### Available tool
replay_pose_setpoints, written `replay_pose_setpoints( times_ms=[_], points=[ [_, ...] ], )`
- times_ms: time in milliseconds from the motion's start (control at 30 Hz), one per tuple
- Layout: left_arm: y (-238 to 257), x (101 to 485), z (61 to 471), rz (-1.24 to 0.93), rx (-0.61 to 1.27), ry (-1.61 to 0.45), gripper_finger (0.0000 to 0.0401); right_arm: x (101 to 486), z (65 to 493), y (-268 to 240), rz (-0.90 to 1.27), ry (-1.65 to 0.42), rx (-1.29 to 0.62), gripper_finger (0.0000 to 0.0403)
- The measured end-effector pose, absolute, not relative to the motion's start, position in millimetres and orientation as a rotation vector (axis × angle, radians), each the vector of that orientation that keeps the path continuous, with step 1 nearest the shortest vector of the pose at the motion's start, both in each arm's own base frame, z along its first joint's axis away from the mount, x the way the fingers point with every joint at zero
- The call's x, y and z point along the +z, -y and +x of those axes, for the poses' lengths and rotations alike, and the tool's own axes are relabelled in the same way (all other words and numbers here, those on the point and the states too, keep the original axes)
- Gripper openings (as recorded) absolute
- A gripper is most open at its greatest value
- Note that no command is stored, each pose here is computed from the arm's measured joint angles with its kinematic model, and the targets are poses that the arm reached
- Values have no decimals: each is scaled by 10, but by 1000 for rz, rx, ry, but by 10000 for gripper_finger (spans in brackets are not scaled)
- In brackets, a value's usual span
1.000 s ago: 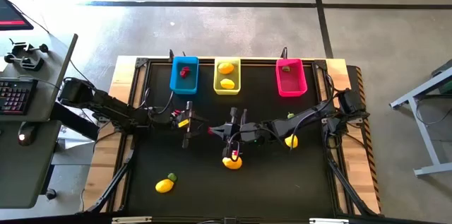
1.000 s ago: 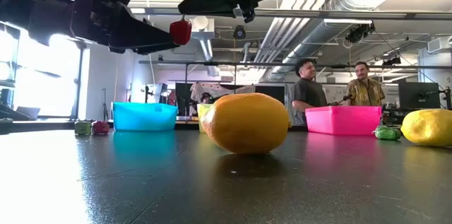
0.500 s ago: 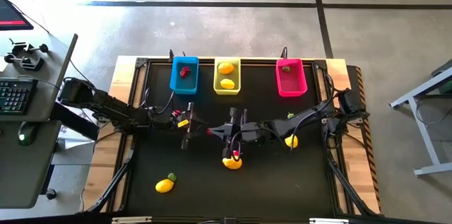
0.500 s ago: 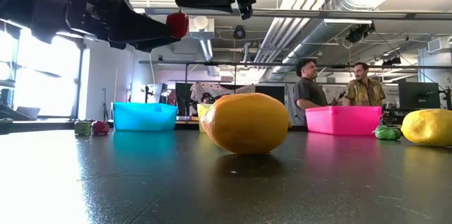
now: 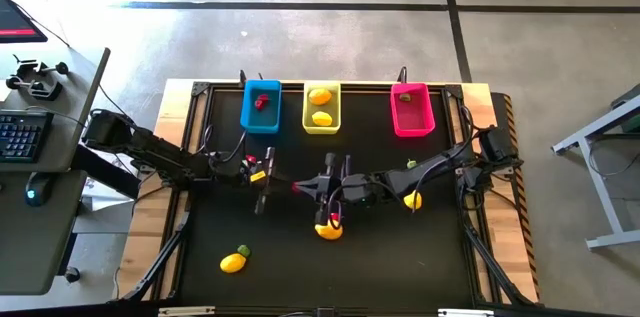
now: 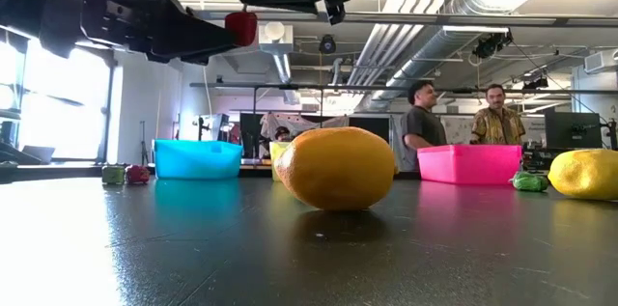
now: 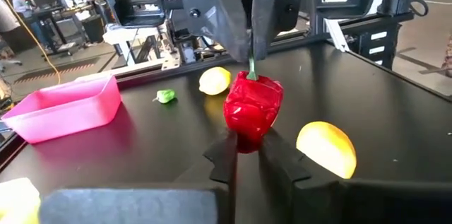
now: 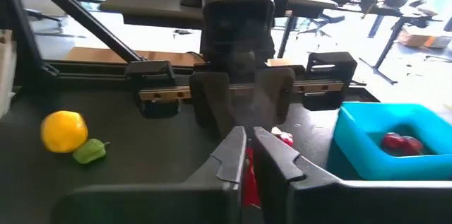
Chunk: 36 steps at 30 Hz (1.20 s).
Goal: Sort produce into baskets
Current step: Put the red bell pepper into the blue bin
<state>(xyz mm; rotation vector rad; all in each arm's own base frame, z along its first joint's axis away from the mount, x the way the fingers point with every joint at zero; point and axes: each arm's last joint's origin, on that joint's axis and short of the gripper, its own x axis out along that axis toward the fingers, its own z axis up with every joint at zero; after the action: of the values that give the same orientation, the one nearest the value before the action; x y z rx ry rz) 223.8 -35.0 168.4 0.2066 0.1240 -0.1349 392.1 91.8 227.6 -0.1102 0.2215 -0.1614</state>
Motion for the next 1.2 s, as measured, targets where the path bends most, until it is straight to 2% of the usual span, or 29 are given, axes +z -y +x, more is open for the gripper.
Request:
replay_pose_setpoints(
  times_ms=[100, 333, 500, 600, 733, 1067, 1200],
  points=[
    [340, 1685, 2239, 207, -123, -124, 15, 2276, 3918, -908, -133, -223, -197, 50],
    [251, 1667, 2248, 203, -58, -152, 12, 2358, 3945, -889, -166, -209, -283, 158],
    [123, 1687, 2216, 194, 12, -191, 12, 2464, 3950, -943, -261, -222, -331, 189],
    [-21, 1724, 2155, 159, 101, -234, 12, 2522, 3914, -948, -295, -256, -371, 184],
    [-292, 1800, 2032, 108, 279, -332, 12, 2549, 3864, -902, -288, -306, -396, 155],
    [-1151, 2076, 1700, -32, 817, -710, 12, 2425, 3821, -628, -249, -470, -462, 13],
    [-1473, 2068, 1644, -101, 872, -782, 12, 2404, 3825, -544, -225, -488, -478, 13]
  ],
)
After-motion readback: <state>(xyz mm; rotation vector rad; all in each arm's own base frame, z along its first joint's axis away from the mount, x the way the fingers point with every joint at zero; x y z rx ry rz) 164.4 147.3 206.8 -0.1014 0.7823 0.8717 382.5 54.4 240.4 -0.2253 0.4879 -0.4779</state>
